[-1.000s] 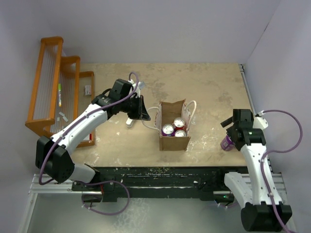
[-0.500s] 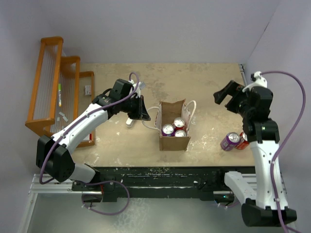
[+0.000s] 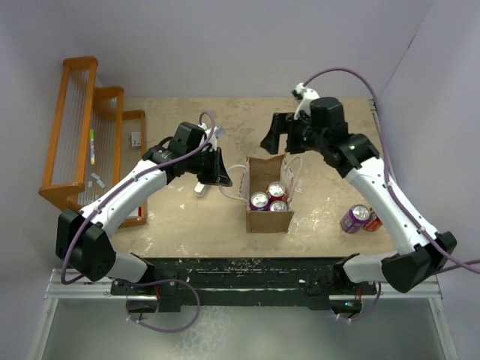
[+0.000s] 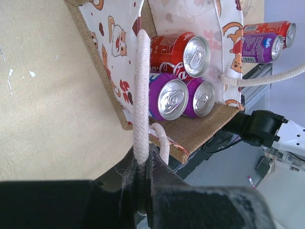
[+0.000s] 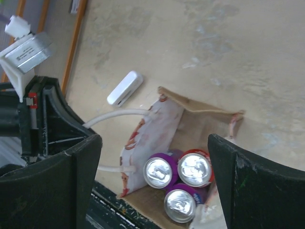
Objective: Take the beverage out of the canvas bag
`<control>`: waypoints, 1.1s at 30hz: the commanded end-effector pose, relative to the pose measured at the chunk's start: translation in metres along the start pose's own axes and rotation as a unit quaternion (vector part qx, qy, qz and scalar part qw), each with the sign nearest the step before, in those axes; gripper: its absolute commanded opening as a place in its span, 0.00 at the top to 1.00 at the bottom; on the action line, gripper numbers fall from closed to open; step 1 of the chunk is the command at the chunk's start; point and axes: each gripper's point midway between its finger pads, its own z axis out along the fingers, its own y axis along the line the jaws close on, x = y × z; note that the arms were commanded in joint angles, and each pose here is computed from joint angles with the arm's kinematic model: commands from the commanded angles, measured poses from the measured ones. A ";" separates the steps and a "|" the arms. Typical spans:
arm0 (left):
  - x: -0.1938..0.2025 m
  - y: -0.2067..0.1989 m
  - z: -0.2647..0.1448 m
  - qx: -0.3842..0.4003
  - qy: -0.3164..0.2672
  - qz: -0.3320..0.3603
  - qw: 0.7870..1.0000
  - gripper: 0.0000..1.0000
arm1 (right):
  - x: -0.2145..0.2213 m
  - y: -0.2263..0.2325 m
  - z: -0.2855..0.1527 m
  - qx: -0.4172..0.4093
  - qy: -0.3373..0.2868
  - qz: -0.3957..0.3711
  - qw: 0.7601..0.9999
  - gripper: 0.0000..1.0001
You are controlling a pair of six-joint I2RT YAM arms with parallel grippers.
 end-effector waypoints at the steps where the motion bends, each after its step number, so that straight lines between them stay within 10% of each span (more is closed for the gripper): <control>1: -0.011 -0.003 -0.001 0.003 -0.013 0.003 1.000 1.00 | 0.009 0.019 0.013 0.033 0.016 0.009 0.999 0.08; 12: -0.013 -0.001 0.005 -0.001 -0.008 -0.004 1.000 1.00 | 0.106 -0.012 0.042 0.172 0.158 0.015 0.972 0.08; 33: -0.015 0.001 0.007 -0.007 -0.010 -0.003 1.000 1.00 | 0.148 -0.057 0.039 0.330 0.158 0.135 0.921 0.13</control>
